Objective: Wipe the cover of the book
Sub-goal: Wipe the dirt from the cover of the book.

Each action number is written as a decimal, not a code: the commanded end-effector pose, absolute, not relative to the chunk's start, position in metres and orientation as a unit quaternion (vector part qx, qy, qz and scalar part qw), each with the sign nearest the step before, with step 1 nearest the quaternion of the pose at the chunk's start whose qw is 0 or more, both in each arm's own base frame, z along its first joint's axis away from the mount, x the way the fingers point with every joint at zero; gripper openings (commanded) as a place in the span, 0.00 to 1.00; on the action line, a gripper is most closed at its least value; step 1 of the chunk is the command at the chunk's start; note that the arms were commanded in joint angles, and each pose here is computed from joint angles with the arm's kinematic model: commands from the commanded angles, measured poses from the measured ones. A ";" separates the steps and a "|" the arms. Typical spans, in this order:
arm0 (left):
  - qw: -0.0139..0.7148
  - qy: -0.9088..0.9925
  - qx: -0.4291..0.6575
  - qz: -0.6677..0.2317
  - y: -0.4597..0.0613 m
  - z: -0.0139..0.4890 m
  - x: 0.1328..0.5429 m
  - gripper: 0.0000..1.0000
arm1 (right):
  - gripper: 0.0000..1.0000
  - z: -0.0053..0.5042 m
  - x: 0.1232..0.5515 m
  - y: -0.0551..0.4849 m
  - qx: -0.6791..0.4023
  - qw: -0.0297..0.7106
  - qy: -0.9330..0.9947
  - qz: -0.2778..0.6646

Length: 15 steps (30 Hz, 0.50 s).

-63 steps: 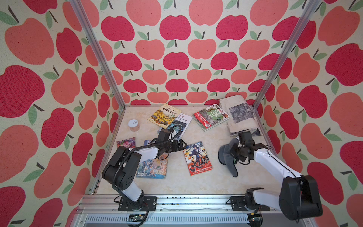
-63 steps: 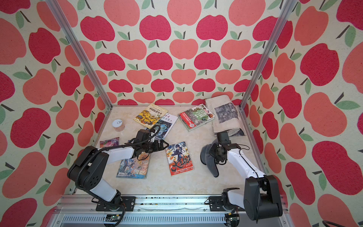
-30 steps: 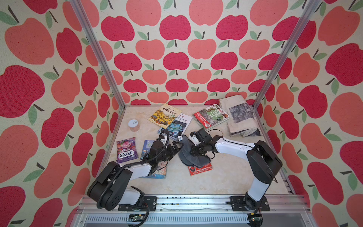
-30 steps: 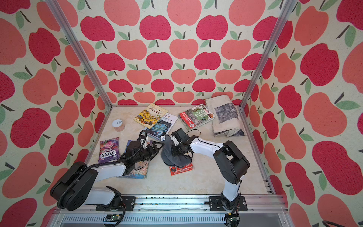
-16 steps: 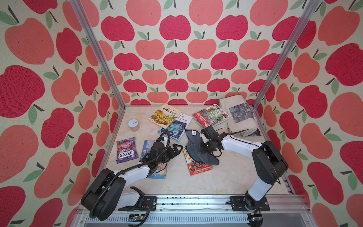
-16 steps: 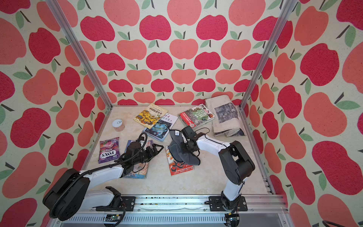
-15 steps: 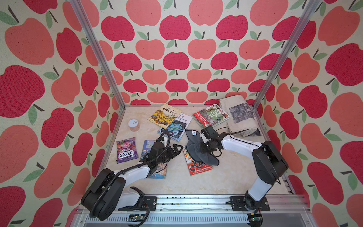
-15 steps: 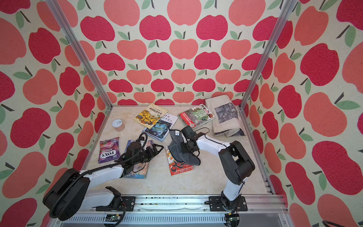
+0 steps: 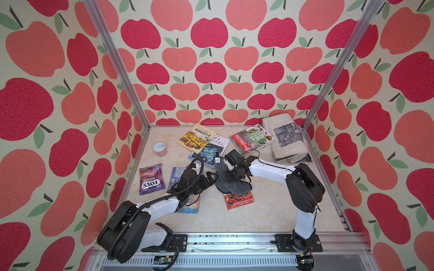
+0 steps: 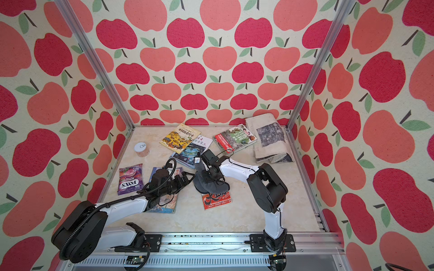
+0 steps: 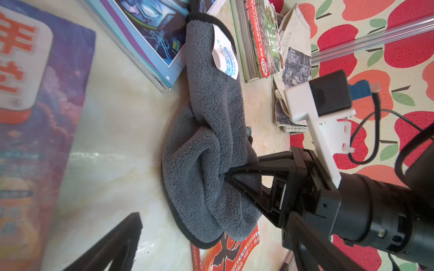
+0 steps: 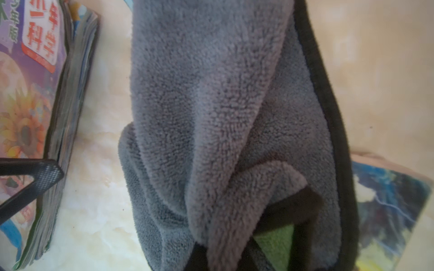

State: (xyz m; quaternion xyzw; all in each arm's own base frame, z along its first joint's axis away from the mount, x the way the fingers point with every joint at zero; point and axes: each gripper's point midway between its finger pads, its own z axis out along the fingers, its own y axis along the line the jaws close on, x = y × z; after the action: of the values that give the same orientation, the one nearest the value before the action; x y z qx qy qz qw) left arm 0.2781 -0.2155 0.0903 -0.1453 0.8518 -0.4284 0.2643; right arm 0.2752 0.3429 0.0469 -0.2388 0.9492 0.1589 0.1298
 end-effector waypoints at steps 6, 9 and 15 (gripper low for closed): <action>0.277 0.852 -0.132 -0.424 -0.214 0.096 0.276 0.99 | 0.00 0.057 0.278 0.346 -0.237 0.133 0.948 0.166; 0.281 0.853 -0.132 -0.419 -0.212 0.096 0.276 0.99 | 0.00 0.058 0.284 0.327 -0.216 0.132 0.952 0.170; 0.280 0.854 -0.130 -0.419 -0.212 0.095 0.275 0.99 | 0.00 0.045 0.294 0.279 -0.195 0.125 0.965 0.126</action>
State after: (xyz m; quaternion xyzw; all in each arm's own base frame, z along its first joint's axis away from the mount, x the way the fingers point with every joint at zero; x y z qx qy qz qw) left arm 0.2771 -0.2154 0.1000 -0.1342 0.8477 -0.4317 0.2776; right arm 0.2943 0.3035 0.0473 -0.1957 0.9597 0.1550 0.1292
